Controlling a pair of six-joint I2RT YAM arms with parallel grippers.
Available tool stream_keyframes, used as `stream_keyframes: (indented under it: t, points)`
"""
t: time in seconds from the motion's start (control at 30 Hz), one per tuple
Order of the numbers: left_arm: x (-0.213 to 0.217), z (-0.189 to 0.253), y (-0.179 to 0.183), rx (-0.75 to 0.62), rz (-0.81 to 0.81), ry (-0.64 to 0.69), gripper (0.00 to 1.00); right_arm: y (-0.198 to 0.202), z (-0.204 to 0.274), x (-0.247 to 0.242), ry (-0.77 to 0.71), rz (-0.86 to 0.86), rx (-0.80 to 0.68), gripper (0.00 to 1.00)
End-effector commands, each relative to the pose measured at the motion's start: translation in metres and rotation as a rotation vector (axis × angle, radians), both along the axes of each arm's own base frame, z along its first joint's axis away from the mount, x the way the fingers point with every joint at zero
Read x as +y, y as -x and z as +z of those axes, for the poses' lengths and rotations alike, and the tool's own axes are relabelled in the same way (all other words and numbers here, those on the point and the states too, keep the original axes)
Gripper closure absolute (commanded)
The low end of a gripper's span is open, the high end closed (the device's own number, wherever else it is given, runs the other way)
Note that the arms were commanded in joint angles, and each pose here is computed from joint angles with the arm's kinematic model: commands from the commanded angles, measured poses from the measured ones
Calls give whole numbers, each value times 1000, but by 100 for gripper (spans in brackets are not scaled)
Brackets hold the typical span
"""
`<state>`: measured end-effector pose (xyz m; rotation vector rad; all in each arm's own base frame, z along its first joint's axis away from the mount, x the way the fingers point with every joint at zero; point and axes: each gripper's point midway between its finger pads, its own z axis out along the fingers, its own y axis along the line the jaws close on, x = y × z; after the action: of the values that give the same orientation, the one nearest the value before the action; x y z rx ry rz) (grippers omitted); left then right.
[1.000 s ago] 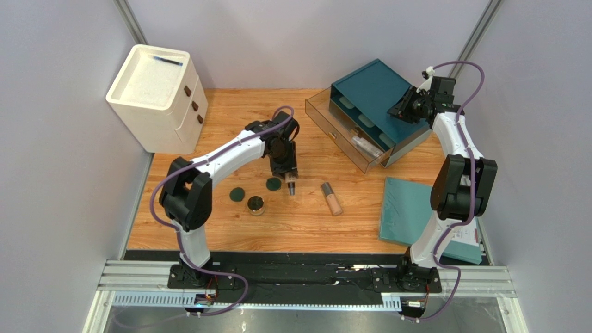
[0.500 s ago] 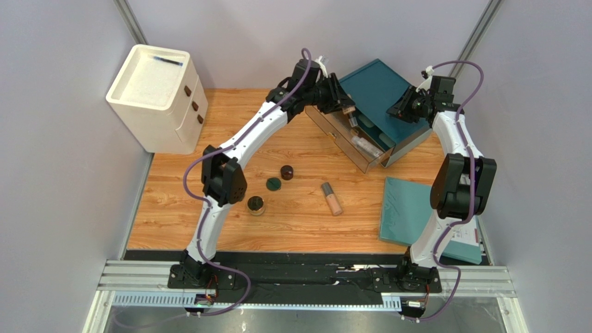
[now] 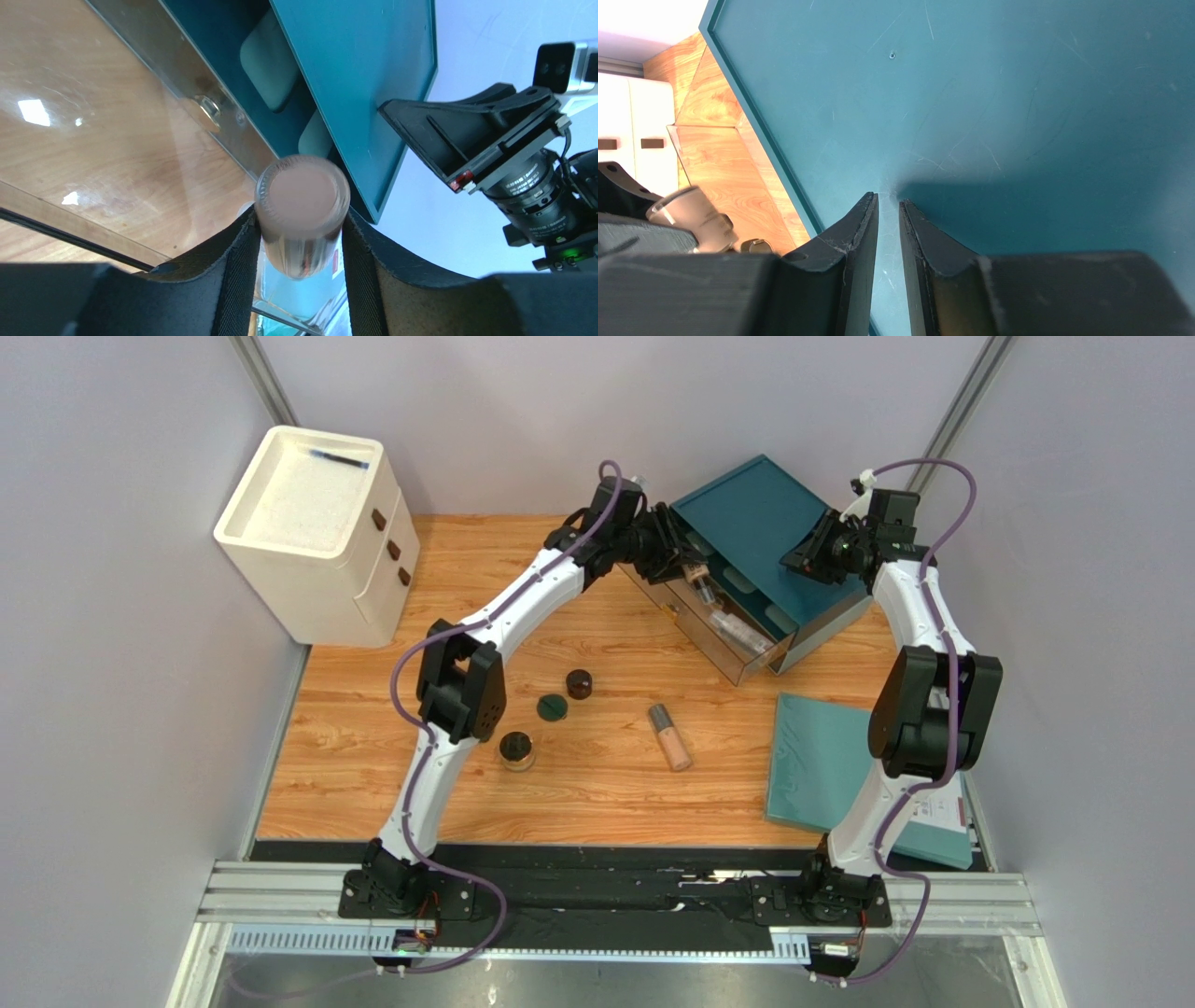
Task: Organize the makeup
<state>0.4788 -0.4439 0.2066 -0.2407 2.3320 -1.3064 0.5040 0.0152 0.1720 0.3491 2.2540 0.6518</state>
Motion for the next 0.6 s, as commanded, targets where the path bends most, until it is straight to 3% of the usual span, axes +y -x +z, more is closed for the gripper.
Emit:
stream_keyframes:
  t: [0.0,0.2,0.33,0.43,0.57]
  points:
    - [10,50,-8,-80,11,70,48,87,-114,10,5,-7,506,73]
    - [20,40,-6,-58,8,17,45,87,-115,12,-5,-3,507,73]
    - [26,55,6,-118,-36,-2,45,87,-113,11,-2,-5,503,73]
    - [39,65,29,-152,-85,-48,45,87,-111,11,1,-5,498,73]
    - [57,56,80,-71,-101,-72,44,88,-114,12,-3,-1,504,73]
